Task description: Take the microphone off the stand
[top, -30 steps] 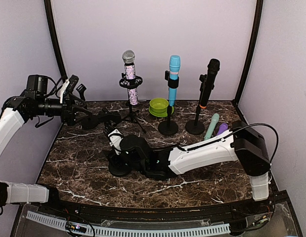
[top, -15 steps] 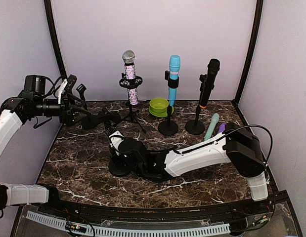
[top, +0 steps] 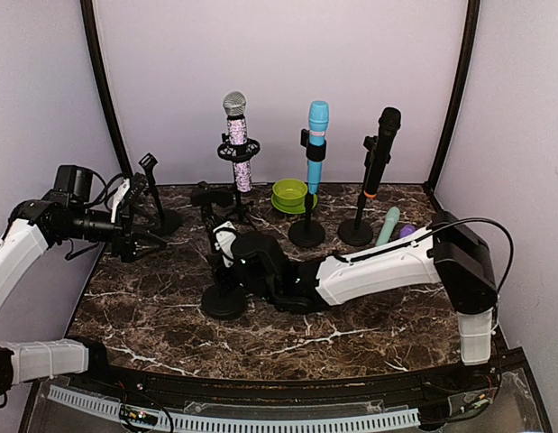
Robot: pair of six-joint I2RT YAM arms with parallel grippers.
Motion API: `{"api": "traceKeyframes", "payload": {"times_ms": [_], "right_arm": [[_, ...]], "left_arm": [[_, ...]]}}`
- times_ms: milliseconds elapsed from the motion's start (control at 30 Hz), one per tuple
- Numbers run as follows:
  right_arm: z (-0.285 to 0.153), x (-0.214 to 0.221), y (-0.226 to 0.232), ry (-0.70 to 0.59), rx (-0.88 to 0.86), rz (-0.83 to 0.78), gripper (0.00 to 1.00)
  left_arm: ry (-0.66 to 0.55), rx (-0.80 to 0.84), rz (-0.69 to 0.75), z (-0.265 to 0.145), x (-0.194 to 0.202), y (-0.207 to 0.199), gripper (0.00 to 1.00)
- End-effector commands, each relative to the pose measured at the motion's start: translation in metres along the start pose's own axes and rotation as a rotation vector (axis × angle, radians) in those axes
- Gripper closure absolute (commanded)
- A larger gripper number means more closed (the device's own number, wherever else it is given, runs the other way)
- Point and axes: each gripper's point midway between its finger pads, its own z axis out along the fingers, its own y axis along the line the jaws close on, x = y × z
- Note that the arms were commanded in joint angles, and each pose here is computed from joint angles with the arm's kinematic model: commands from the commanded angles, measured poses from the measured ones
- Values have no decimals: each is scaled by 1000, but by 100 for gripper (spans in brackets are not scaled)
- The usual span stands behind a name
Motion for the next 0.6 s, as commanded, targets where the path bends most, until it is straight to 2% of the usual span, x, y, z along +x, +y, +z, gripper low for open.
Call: {"api": "traceKeyframes", "payload": {"times_ms": [0, 133, 333, 567], "right_arm": [[-35, -106, 5, -193, -144, 159, 100], [-40, -132, 17, -213, -207, 227, 100], [-42, -156, 43, -238, -250, 230, 100], [-47, -175, 57, -268, -275, 224, 100]], "left_arm": [[-8, 70, -12, 3, 19, -16, 17], [-49, 81, -41, 9, 14, -15, 22], [20, 99, -35, 32, 25, -21, 26], [11, 97, -30, 37, 19, -18, 33]]}}
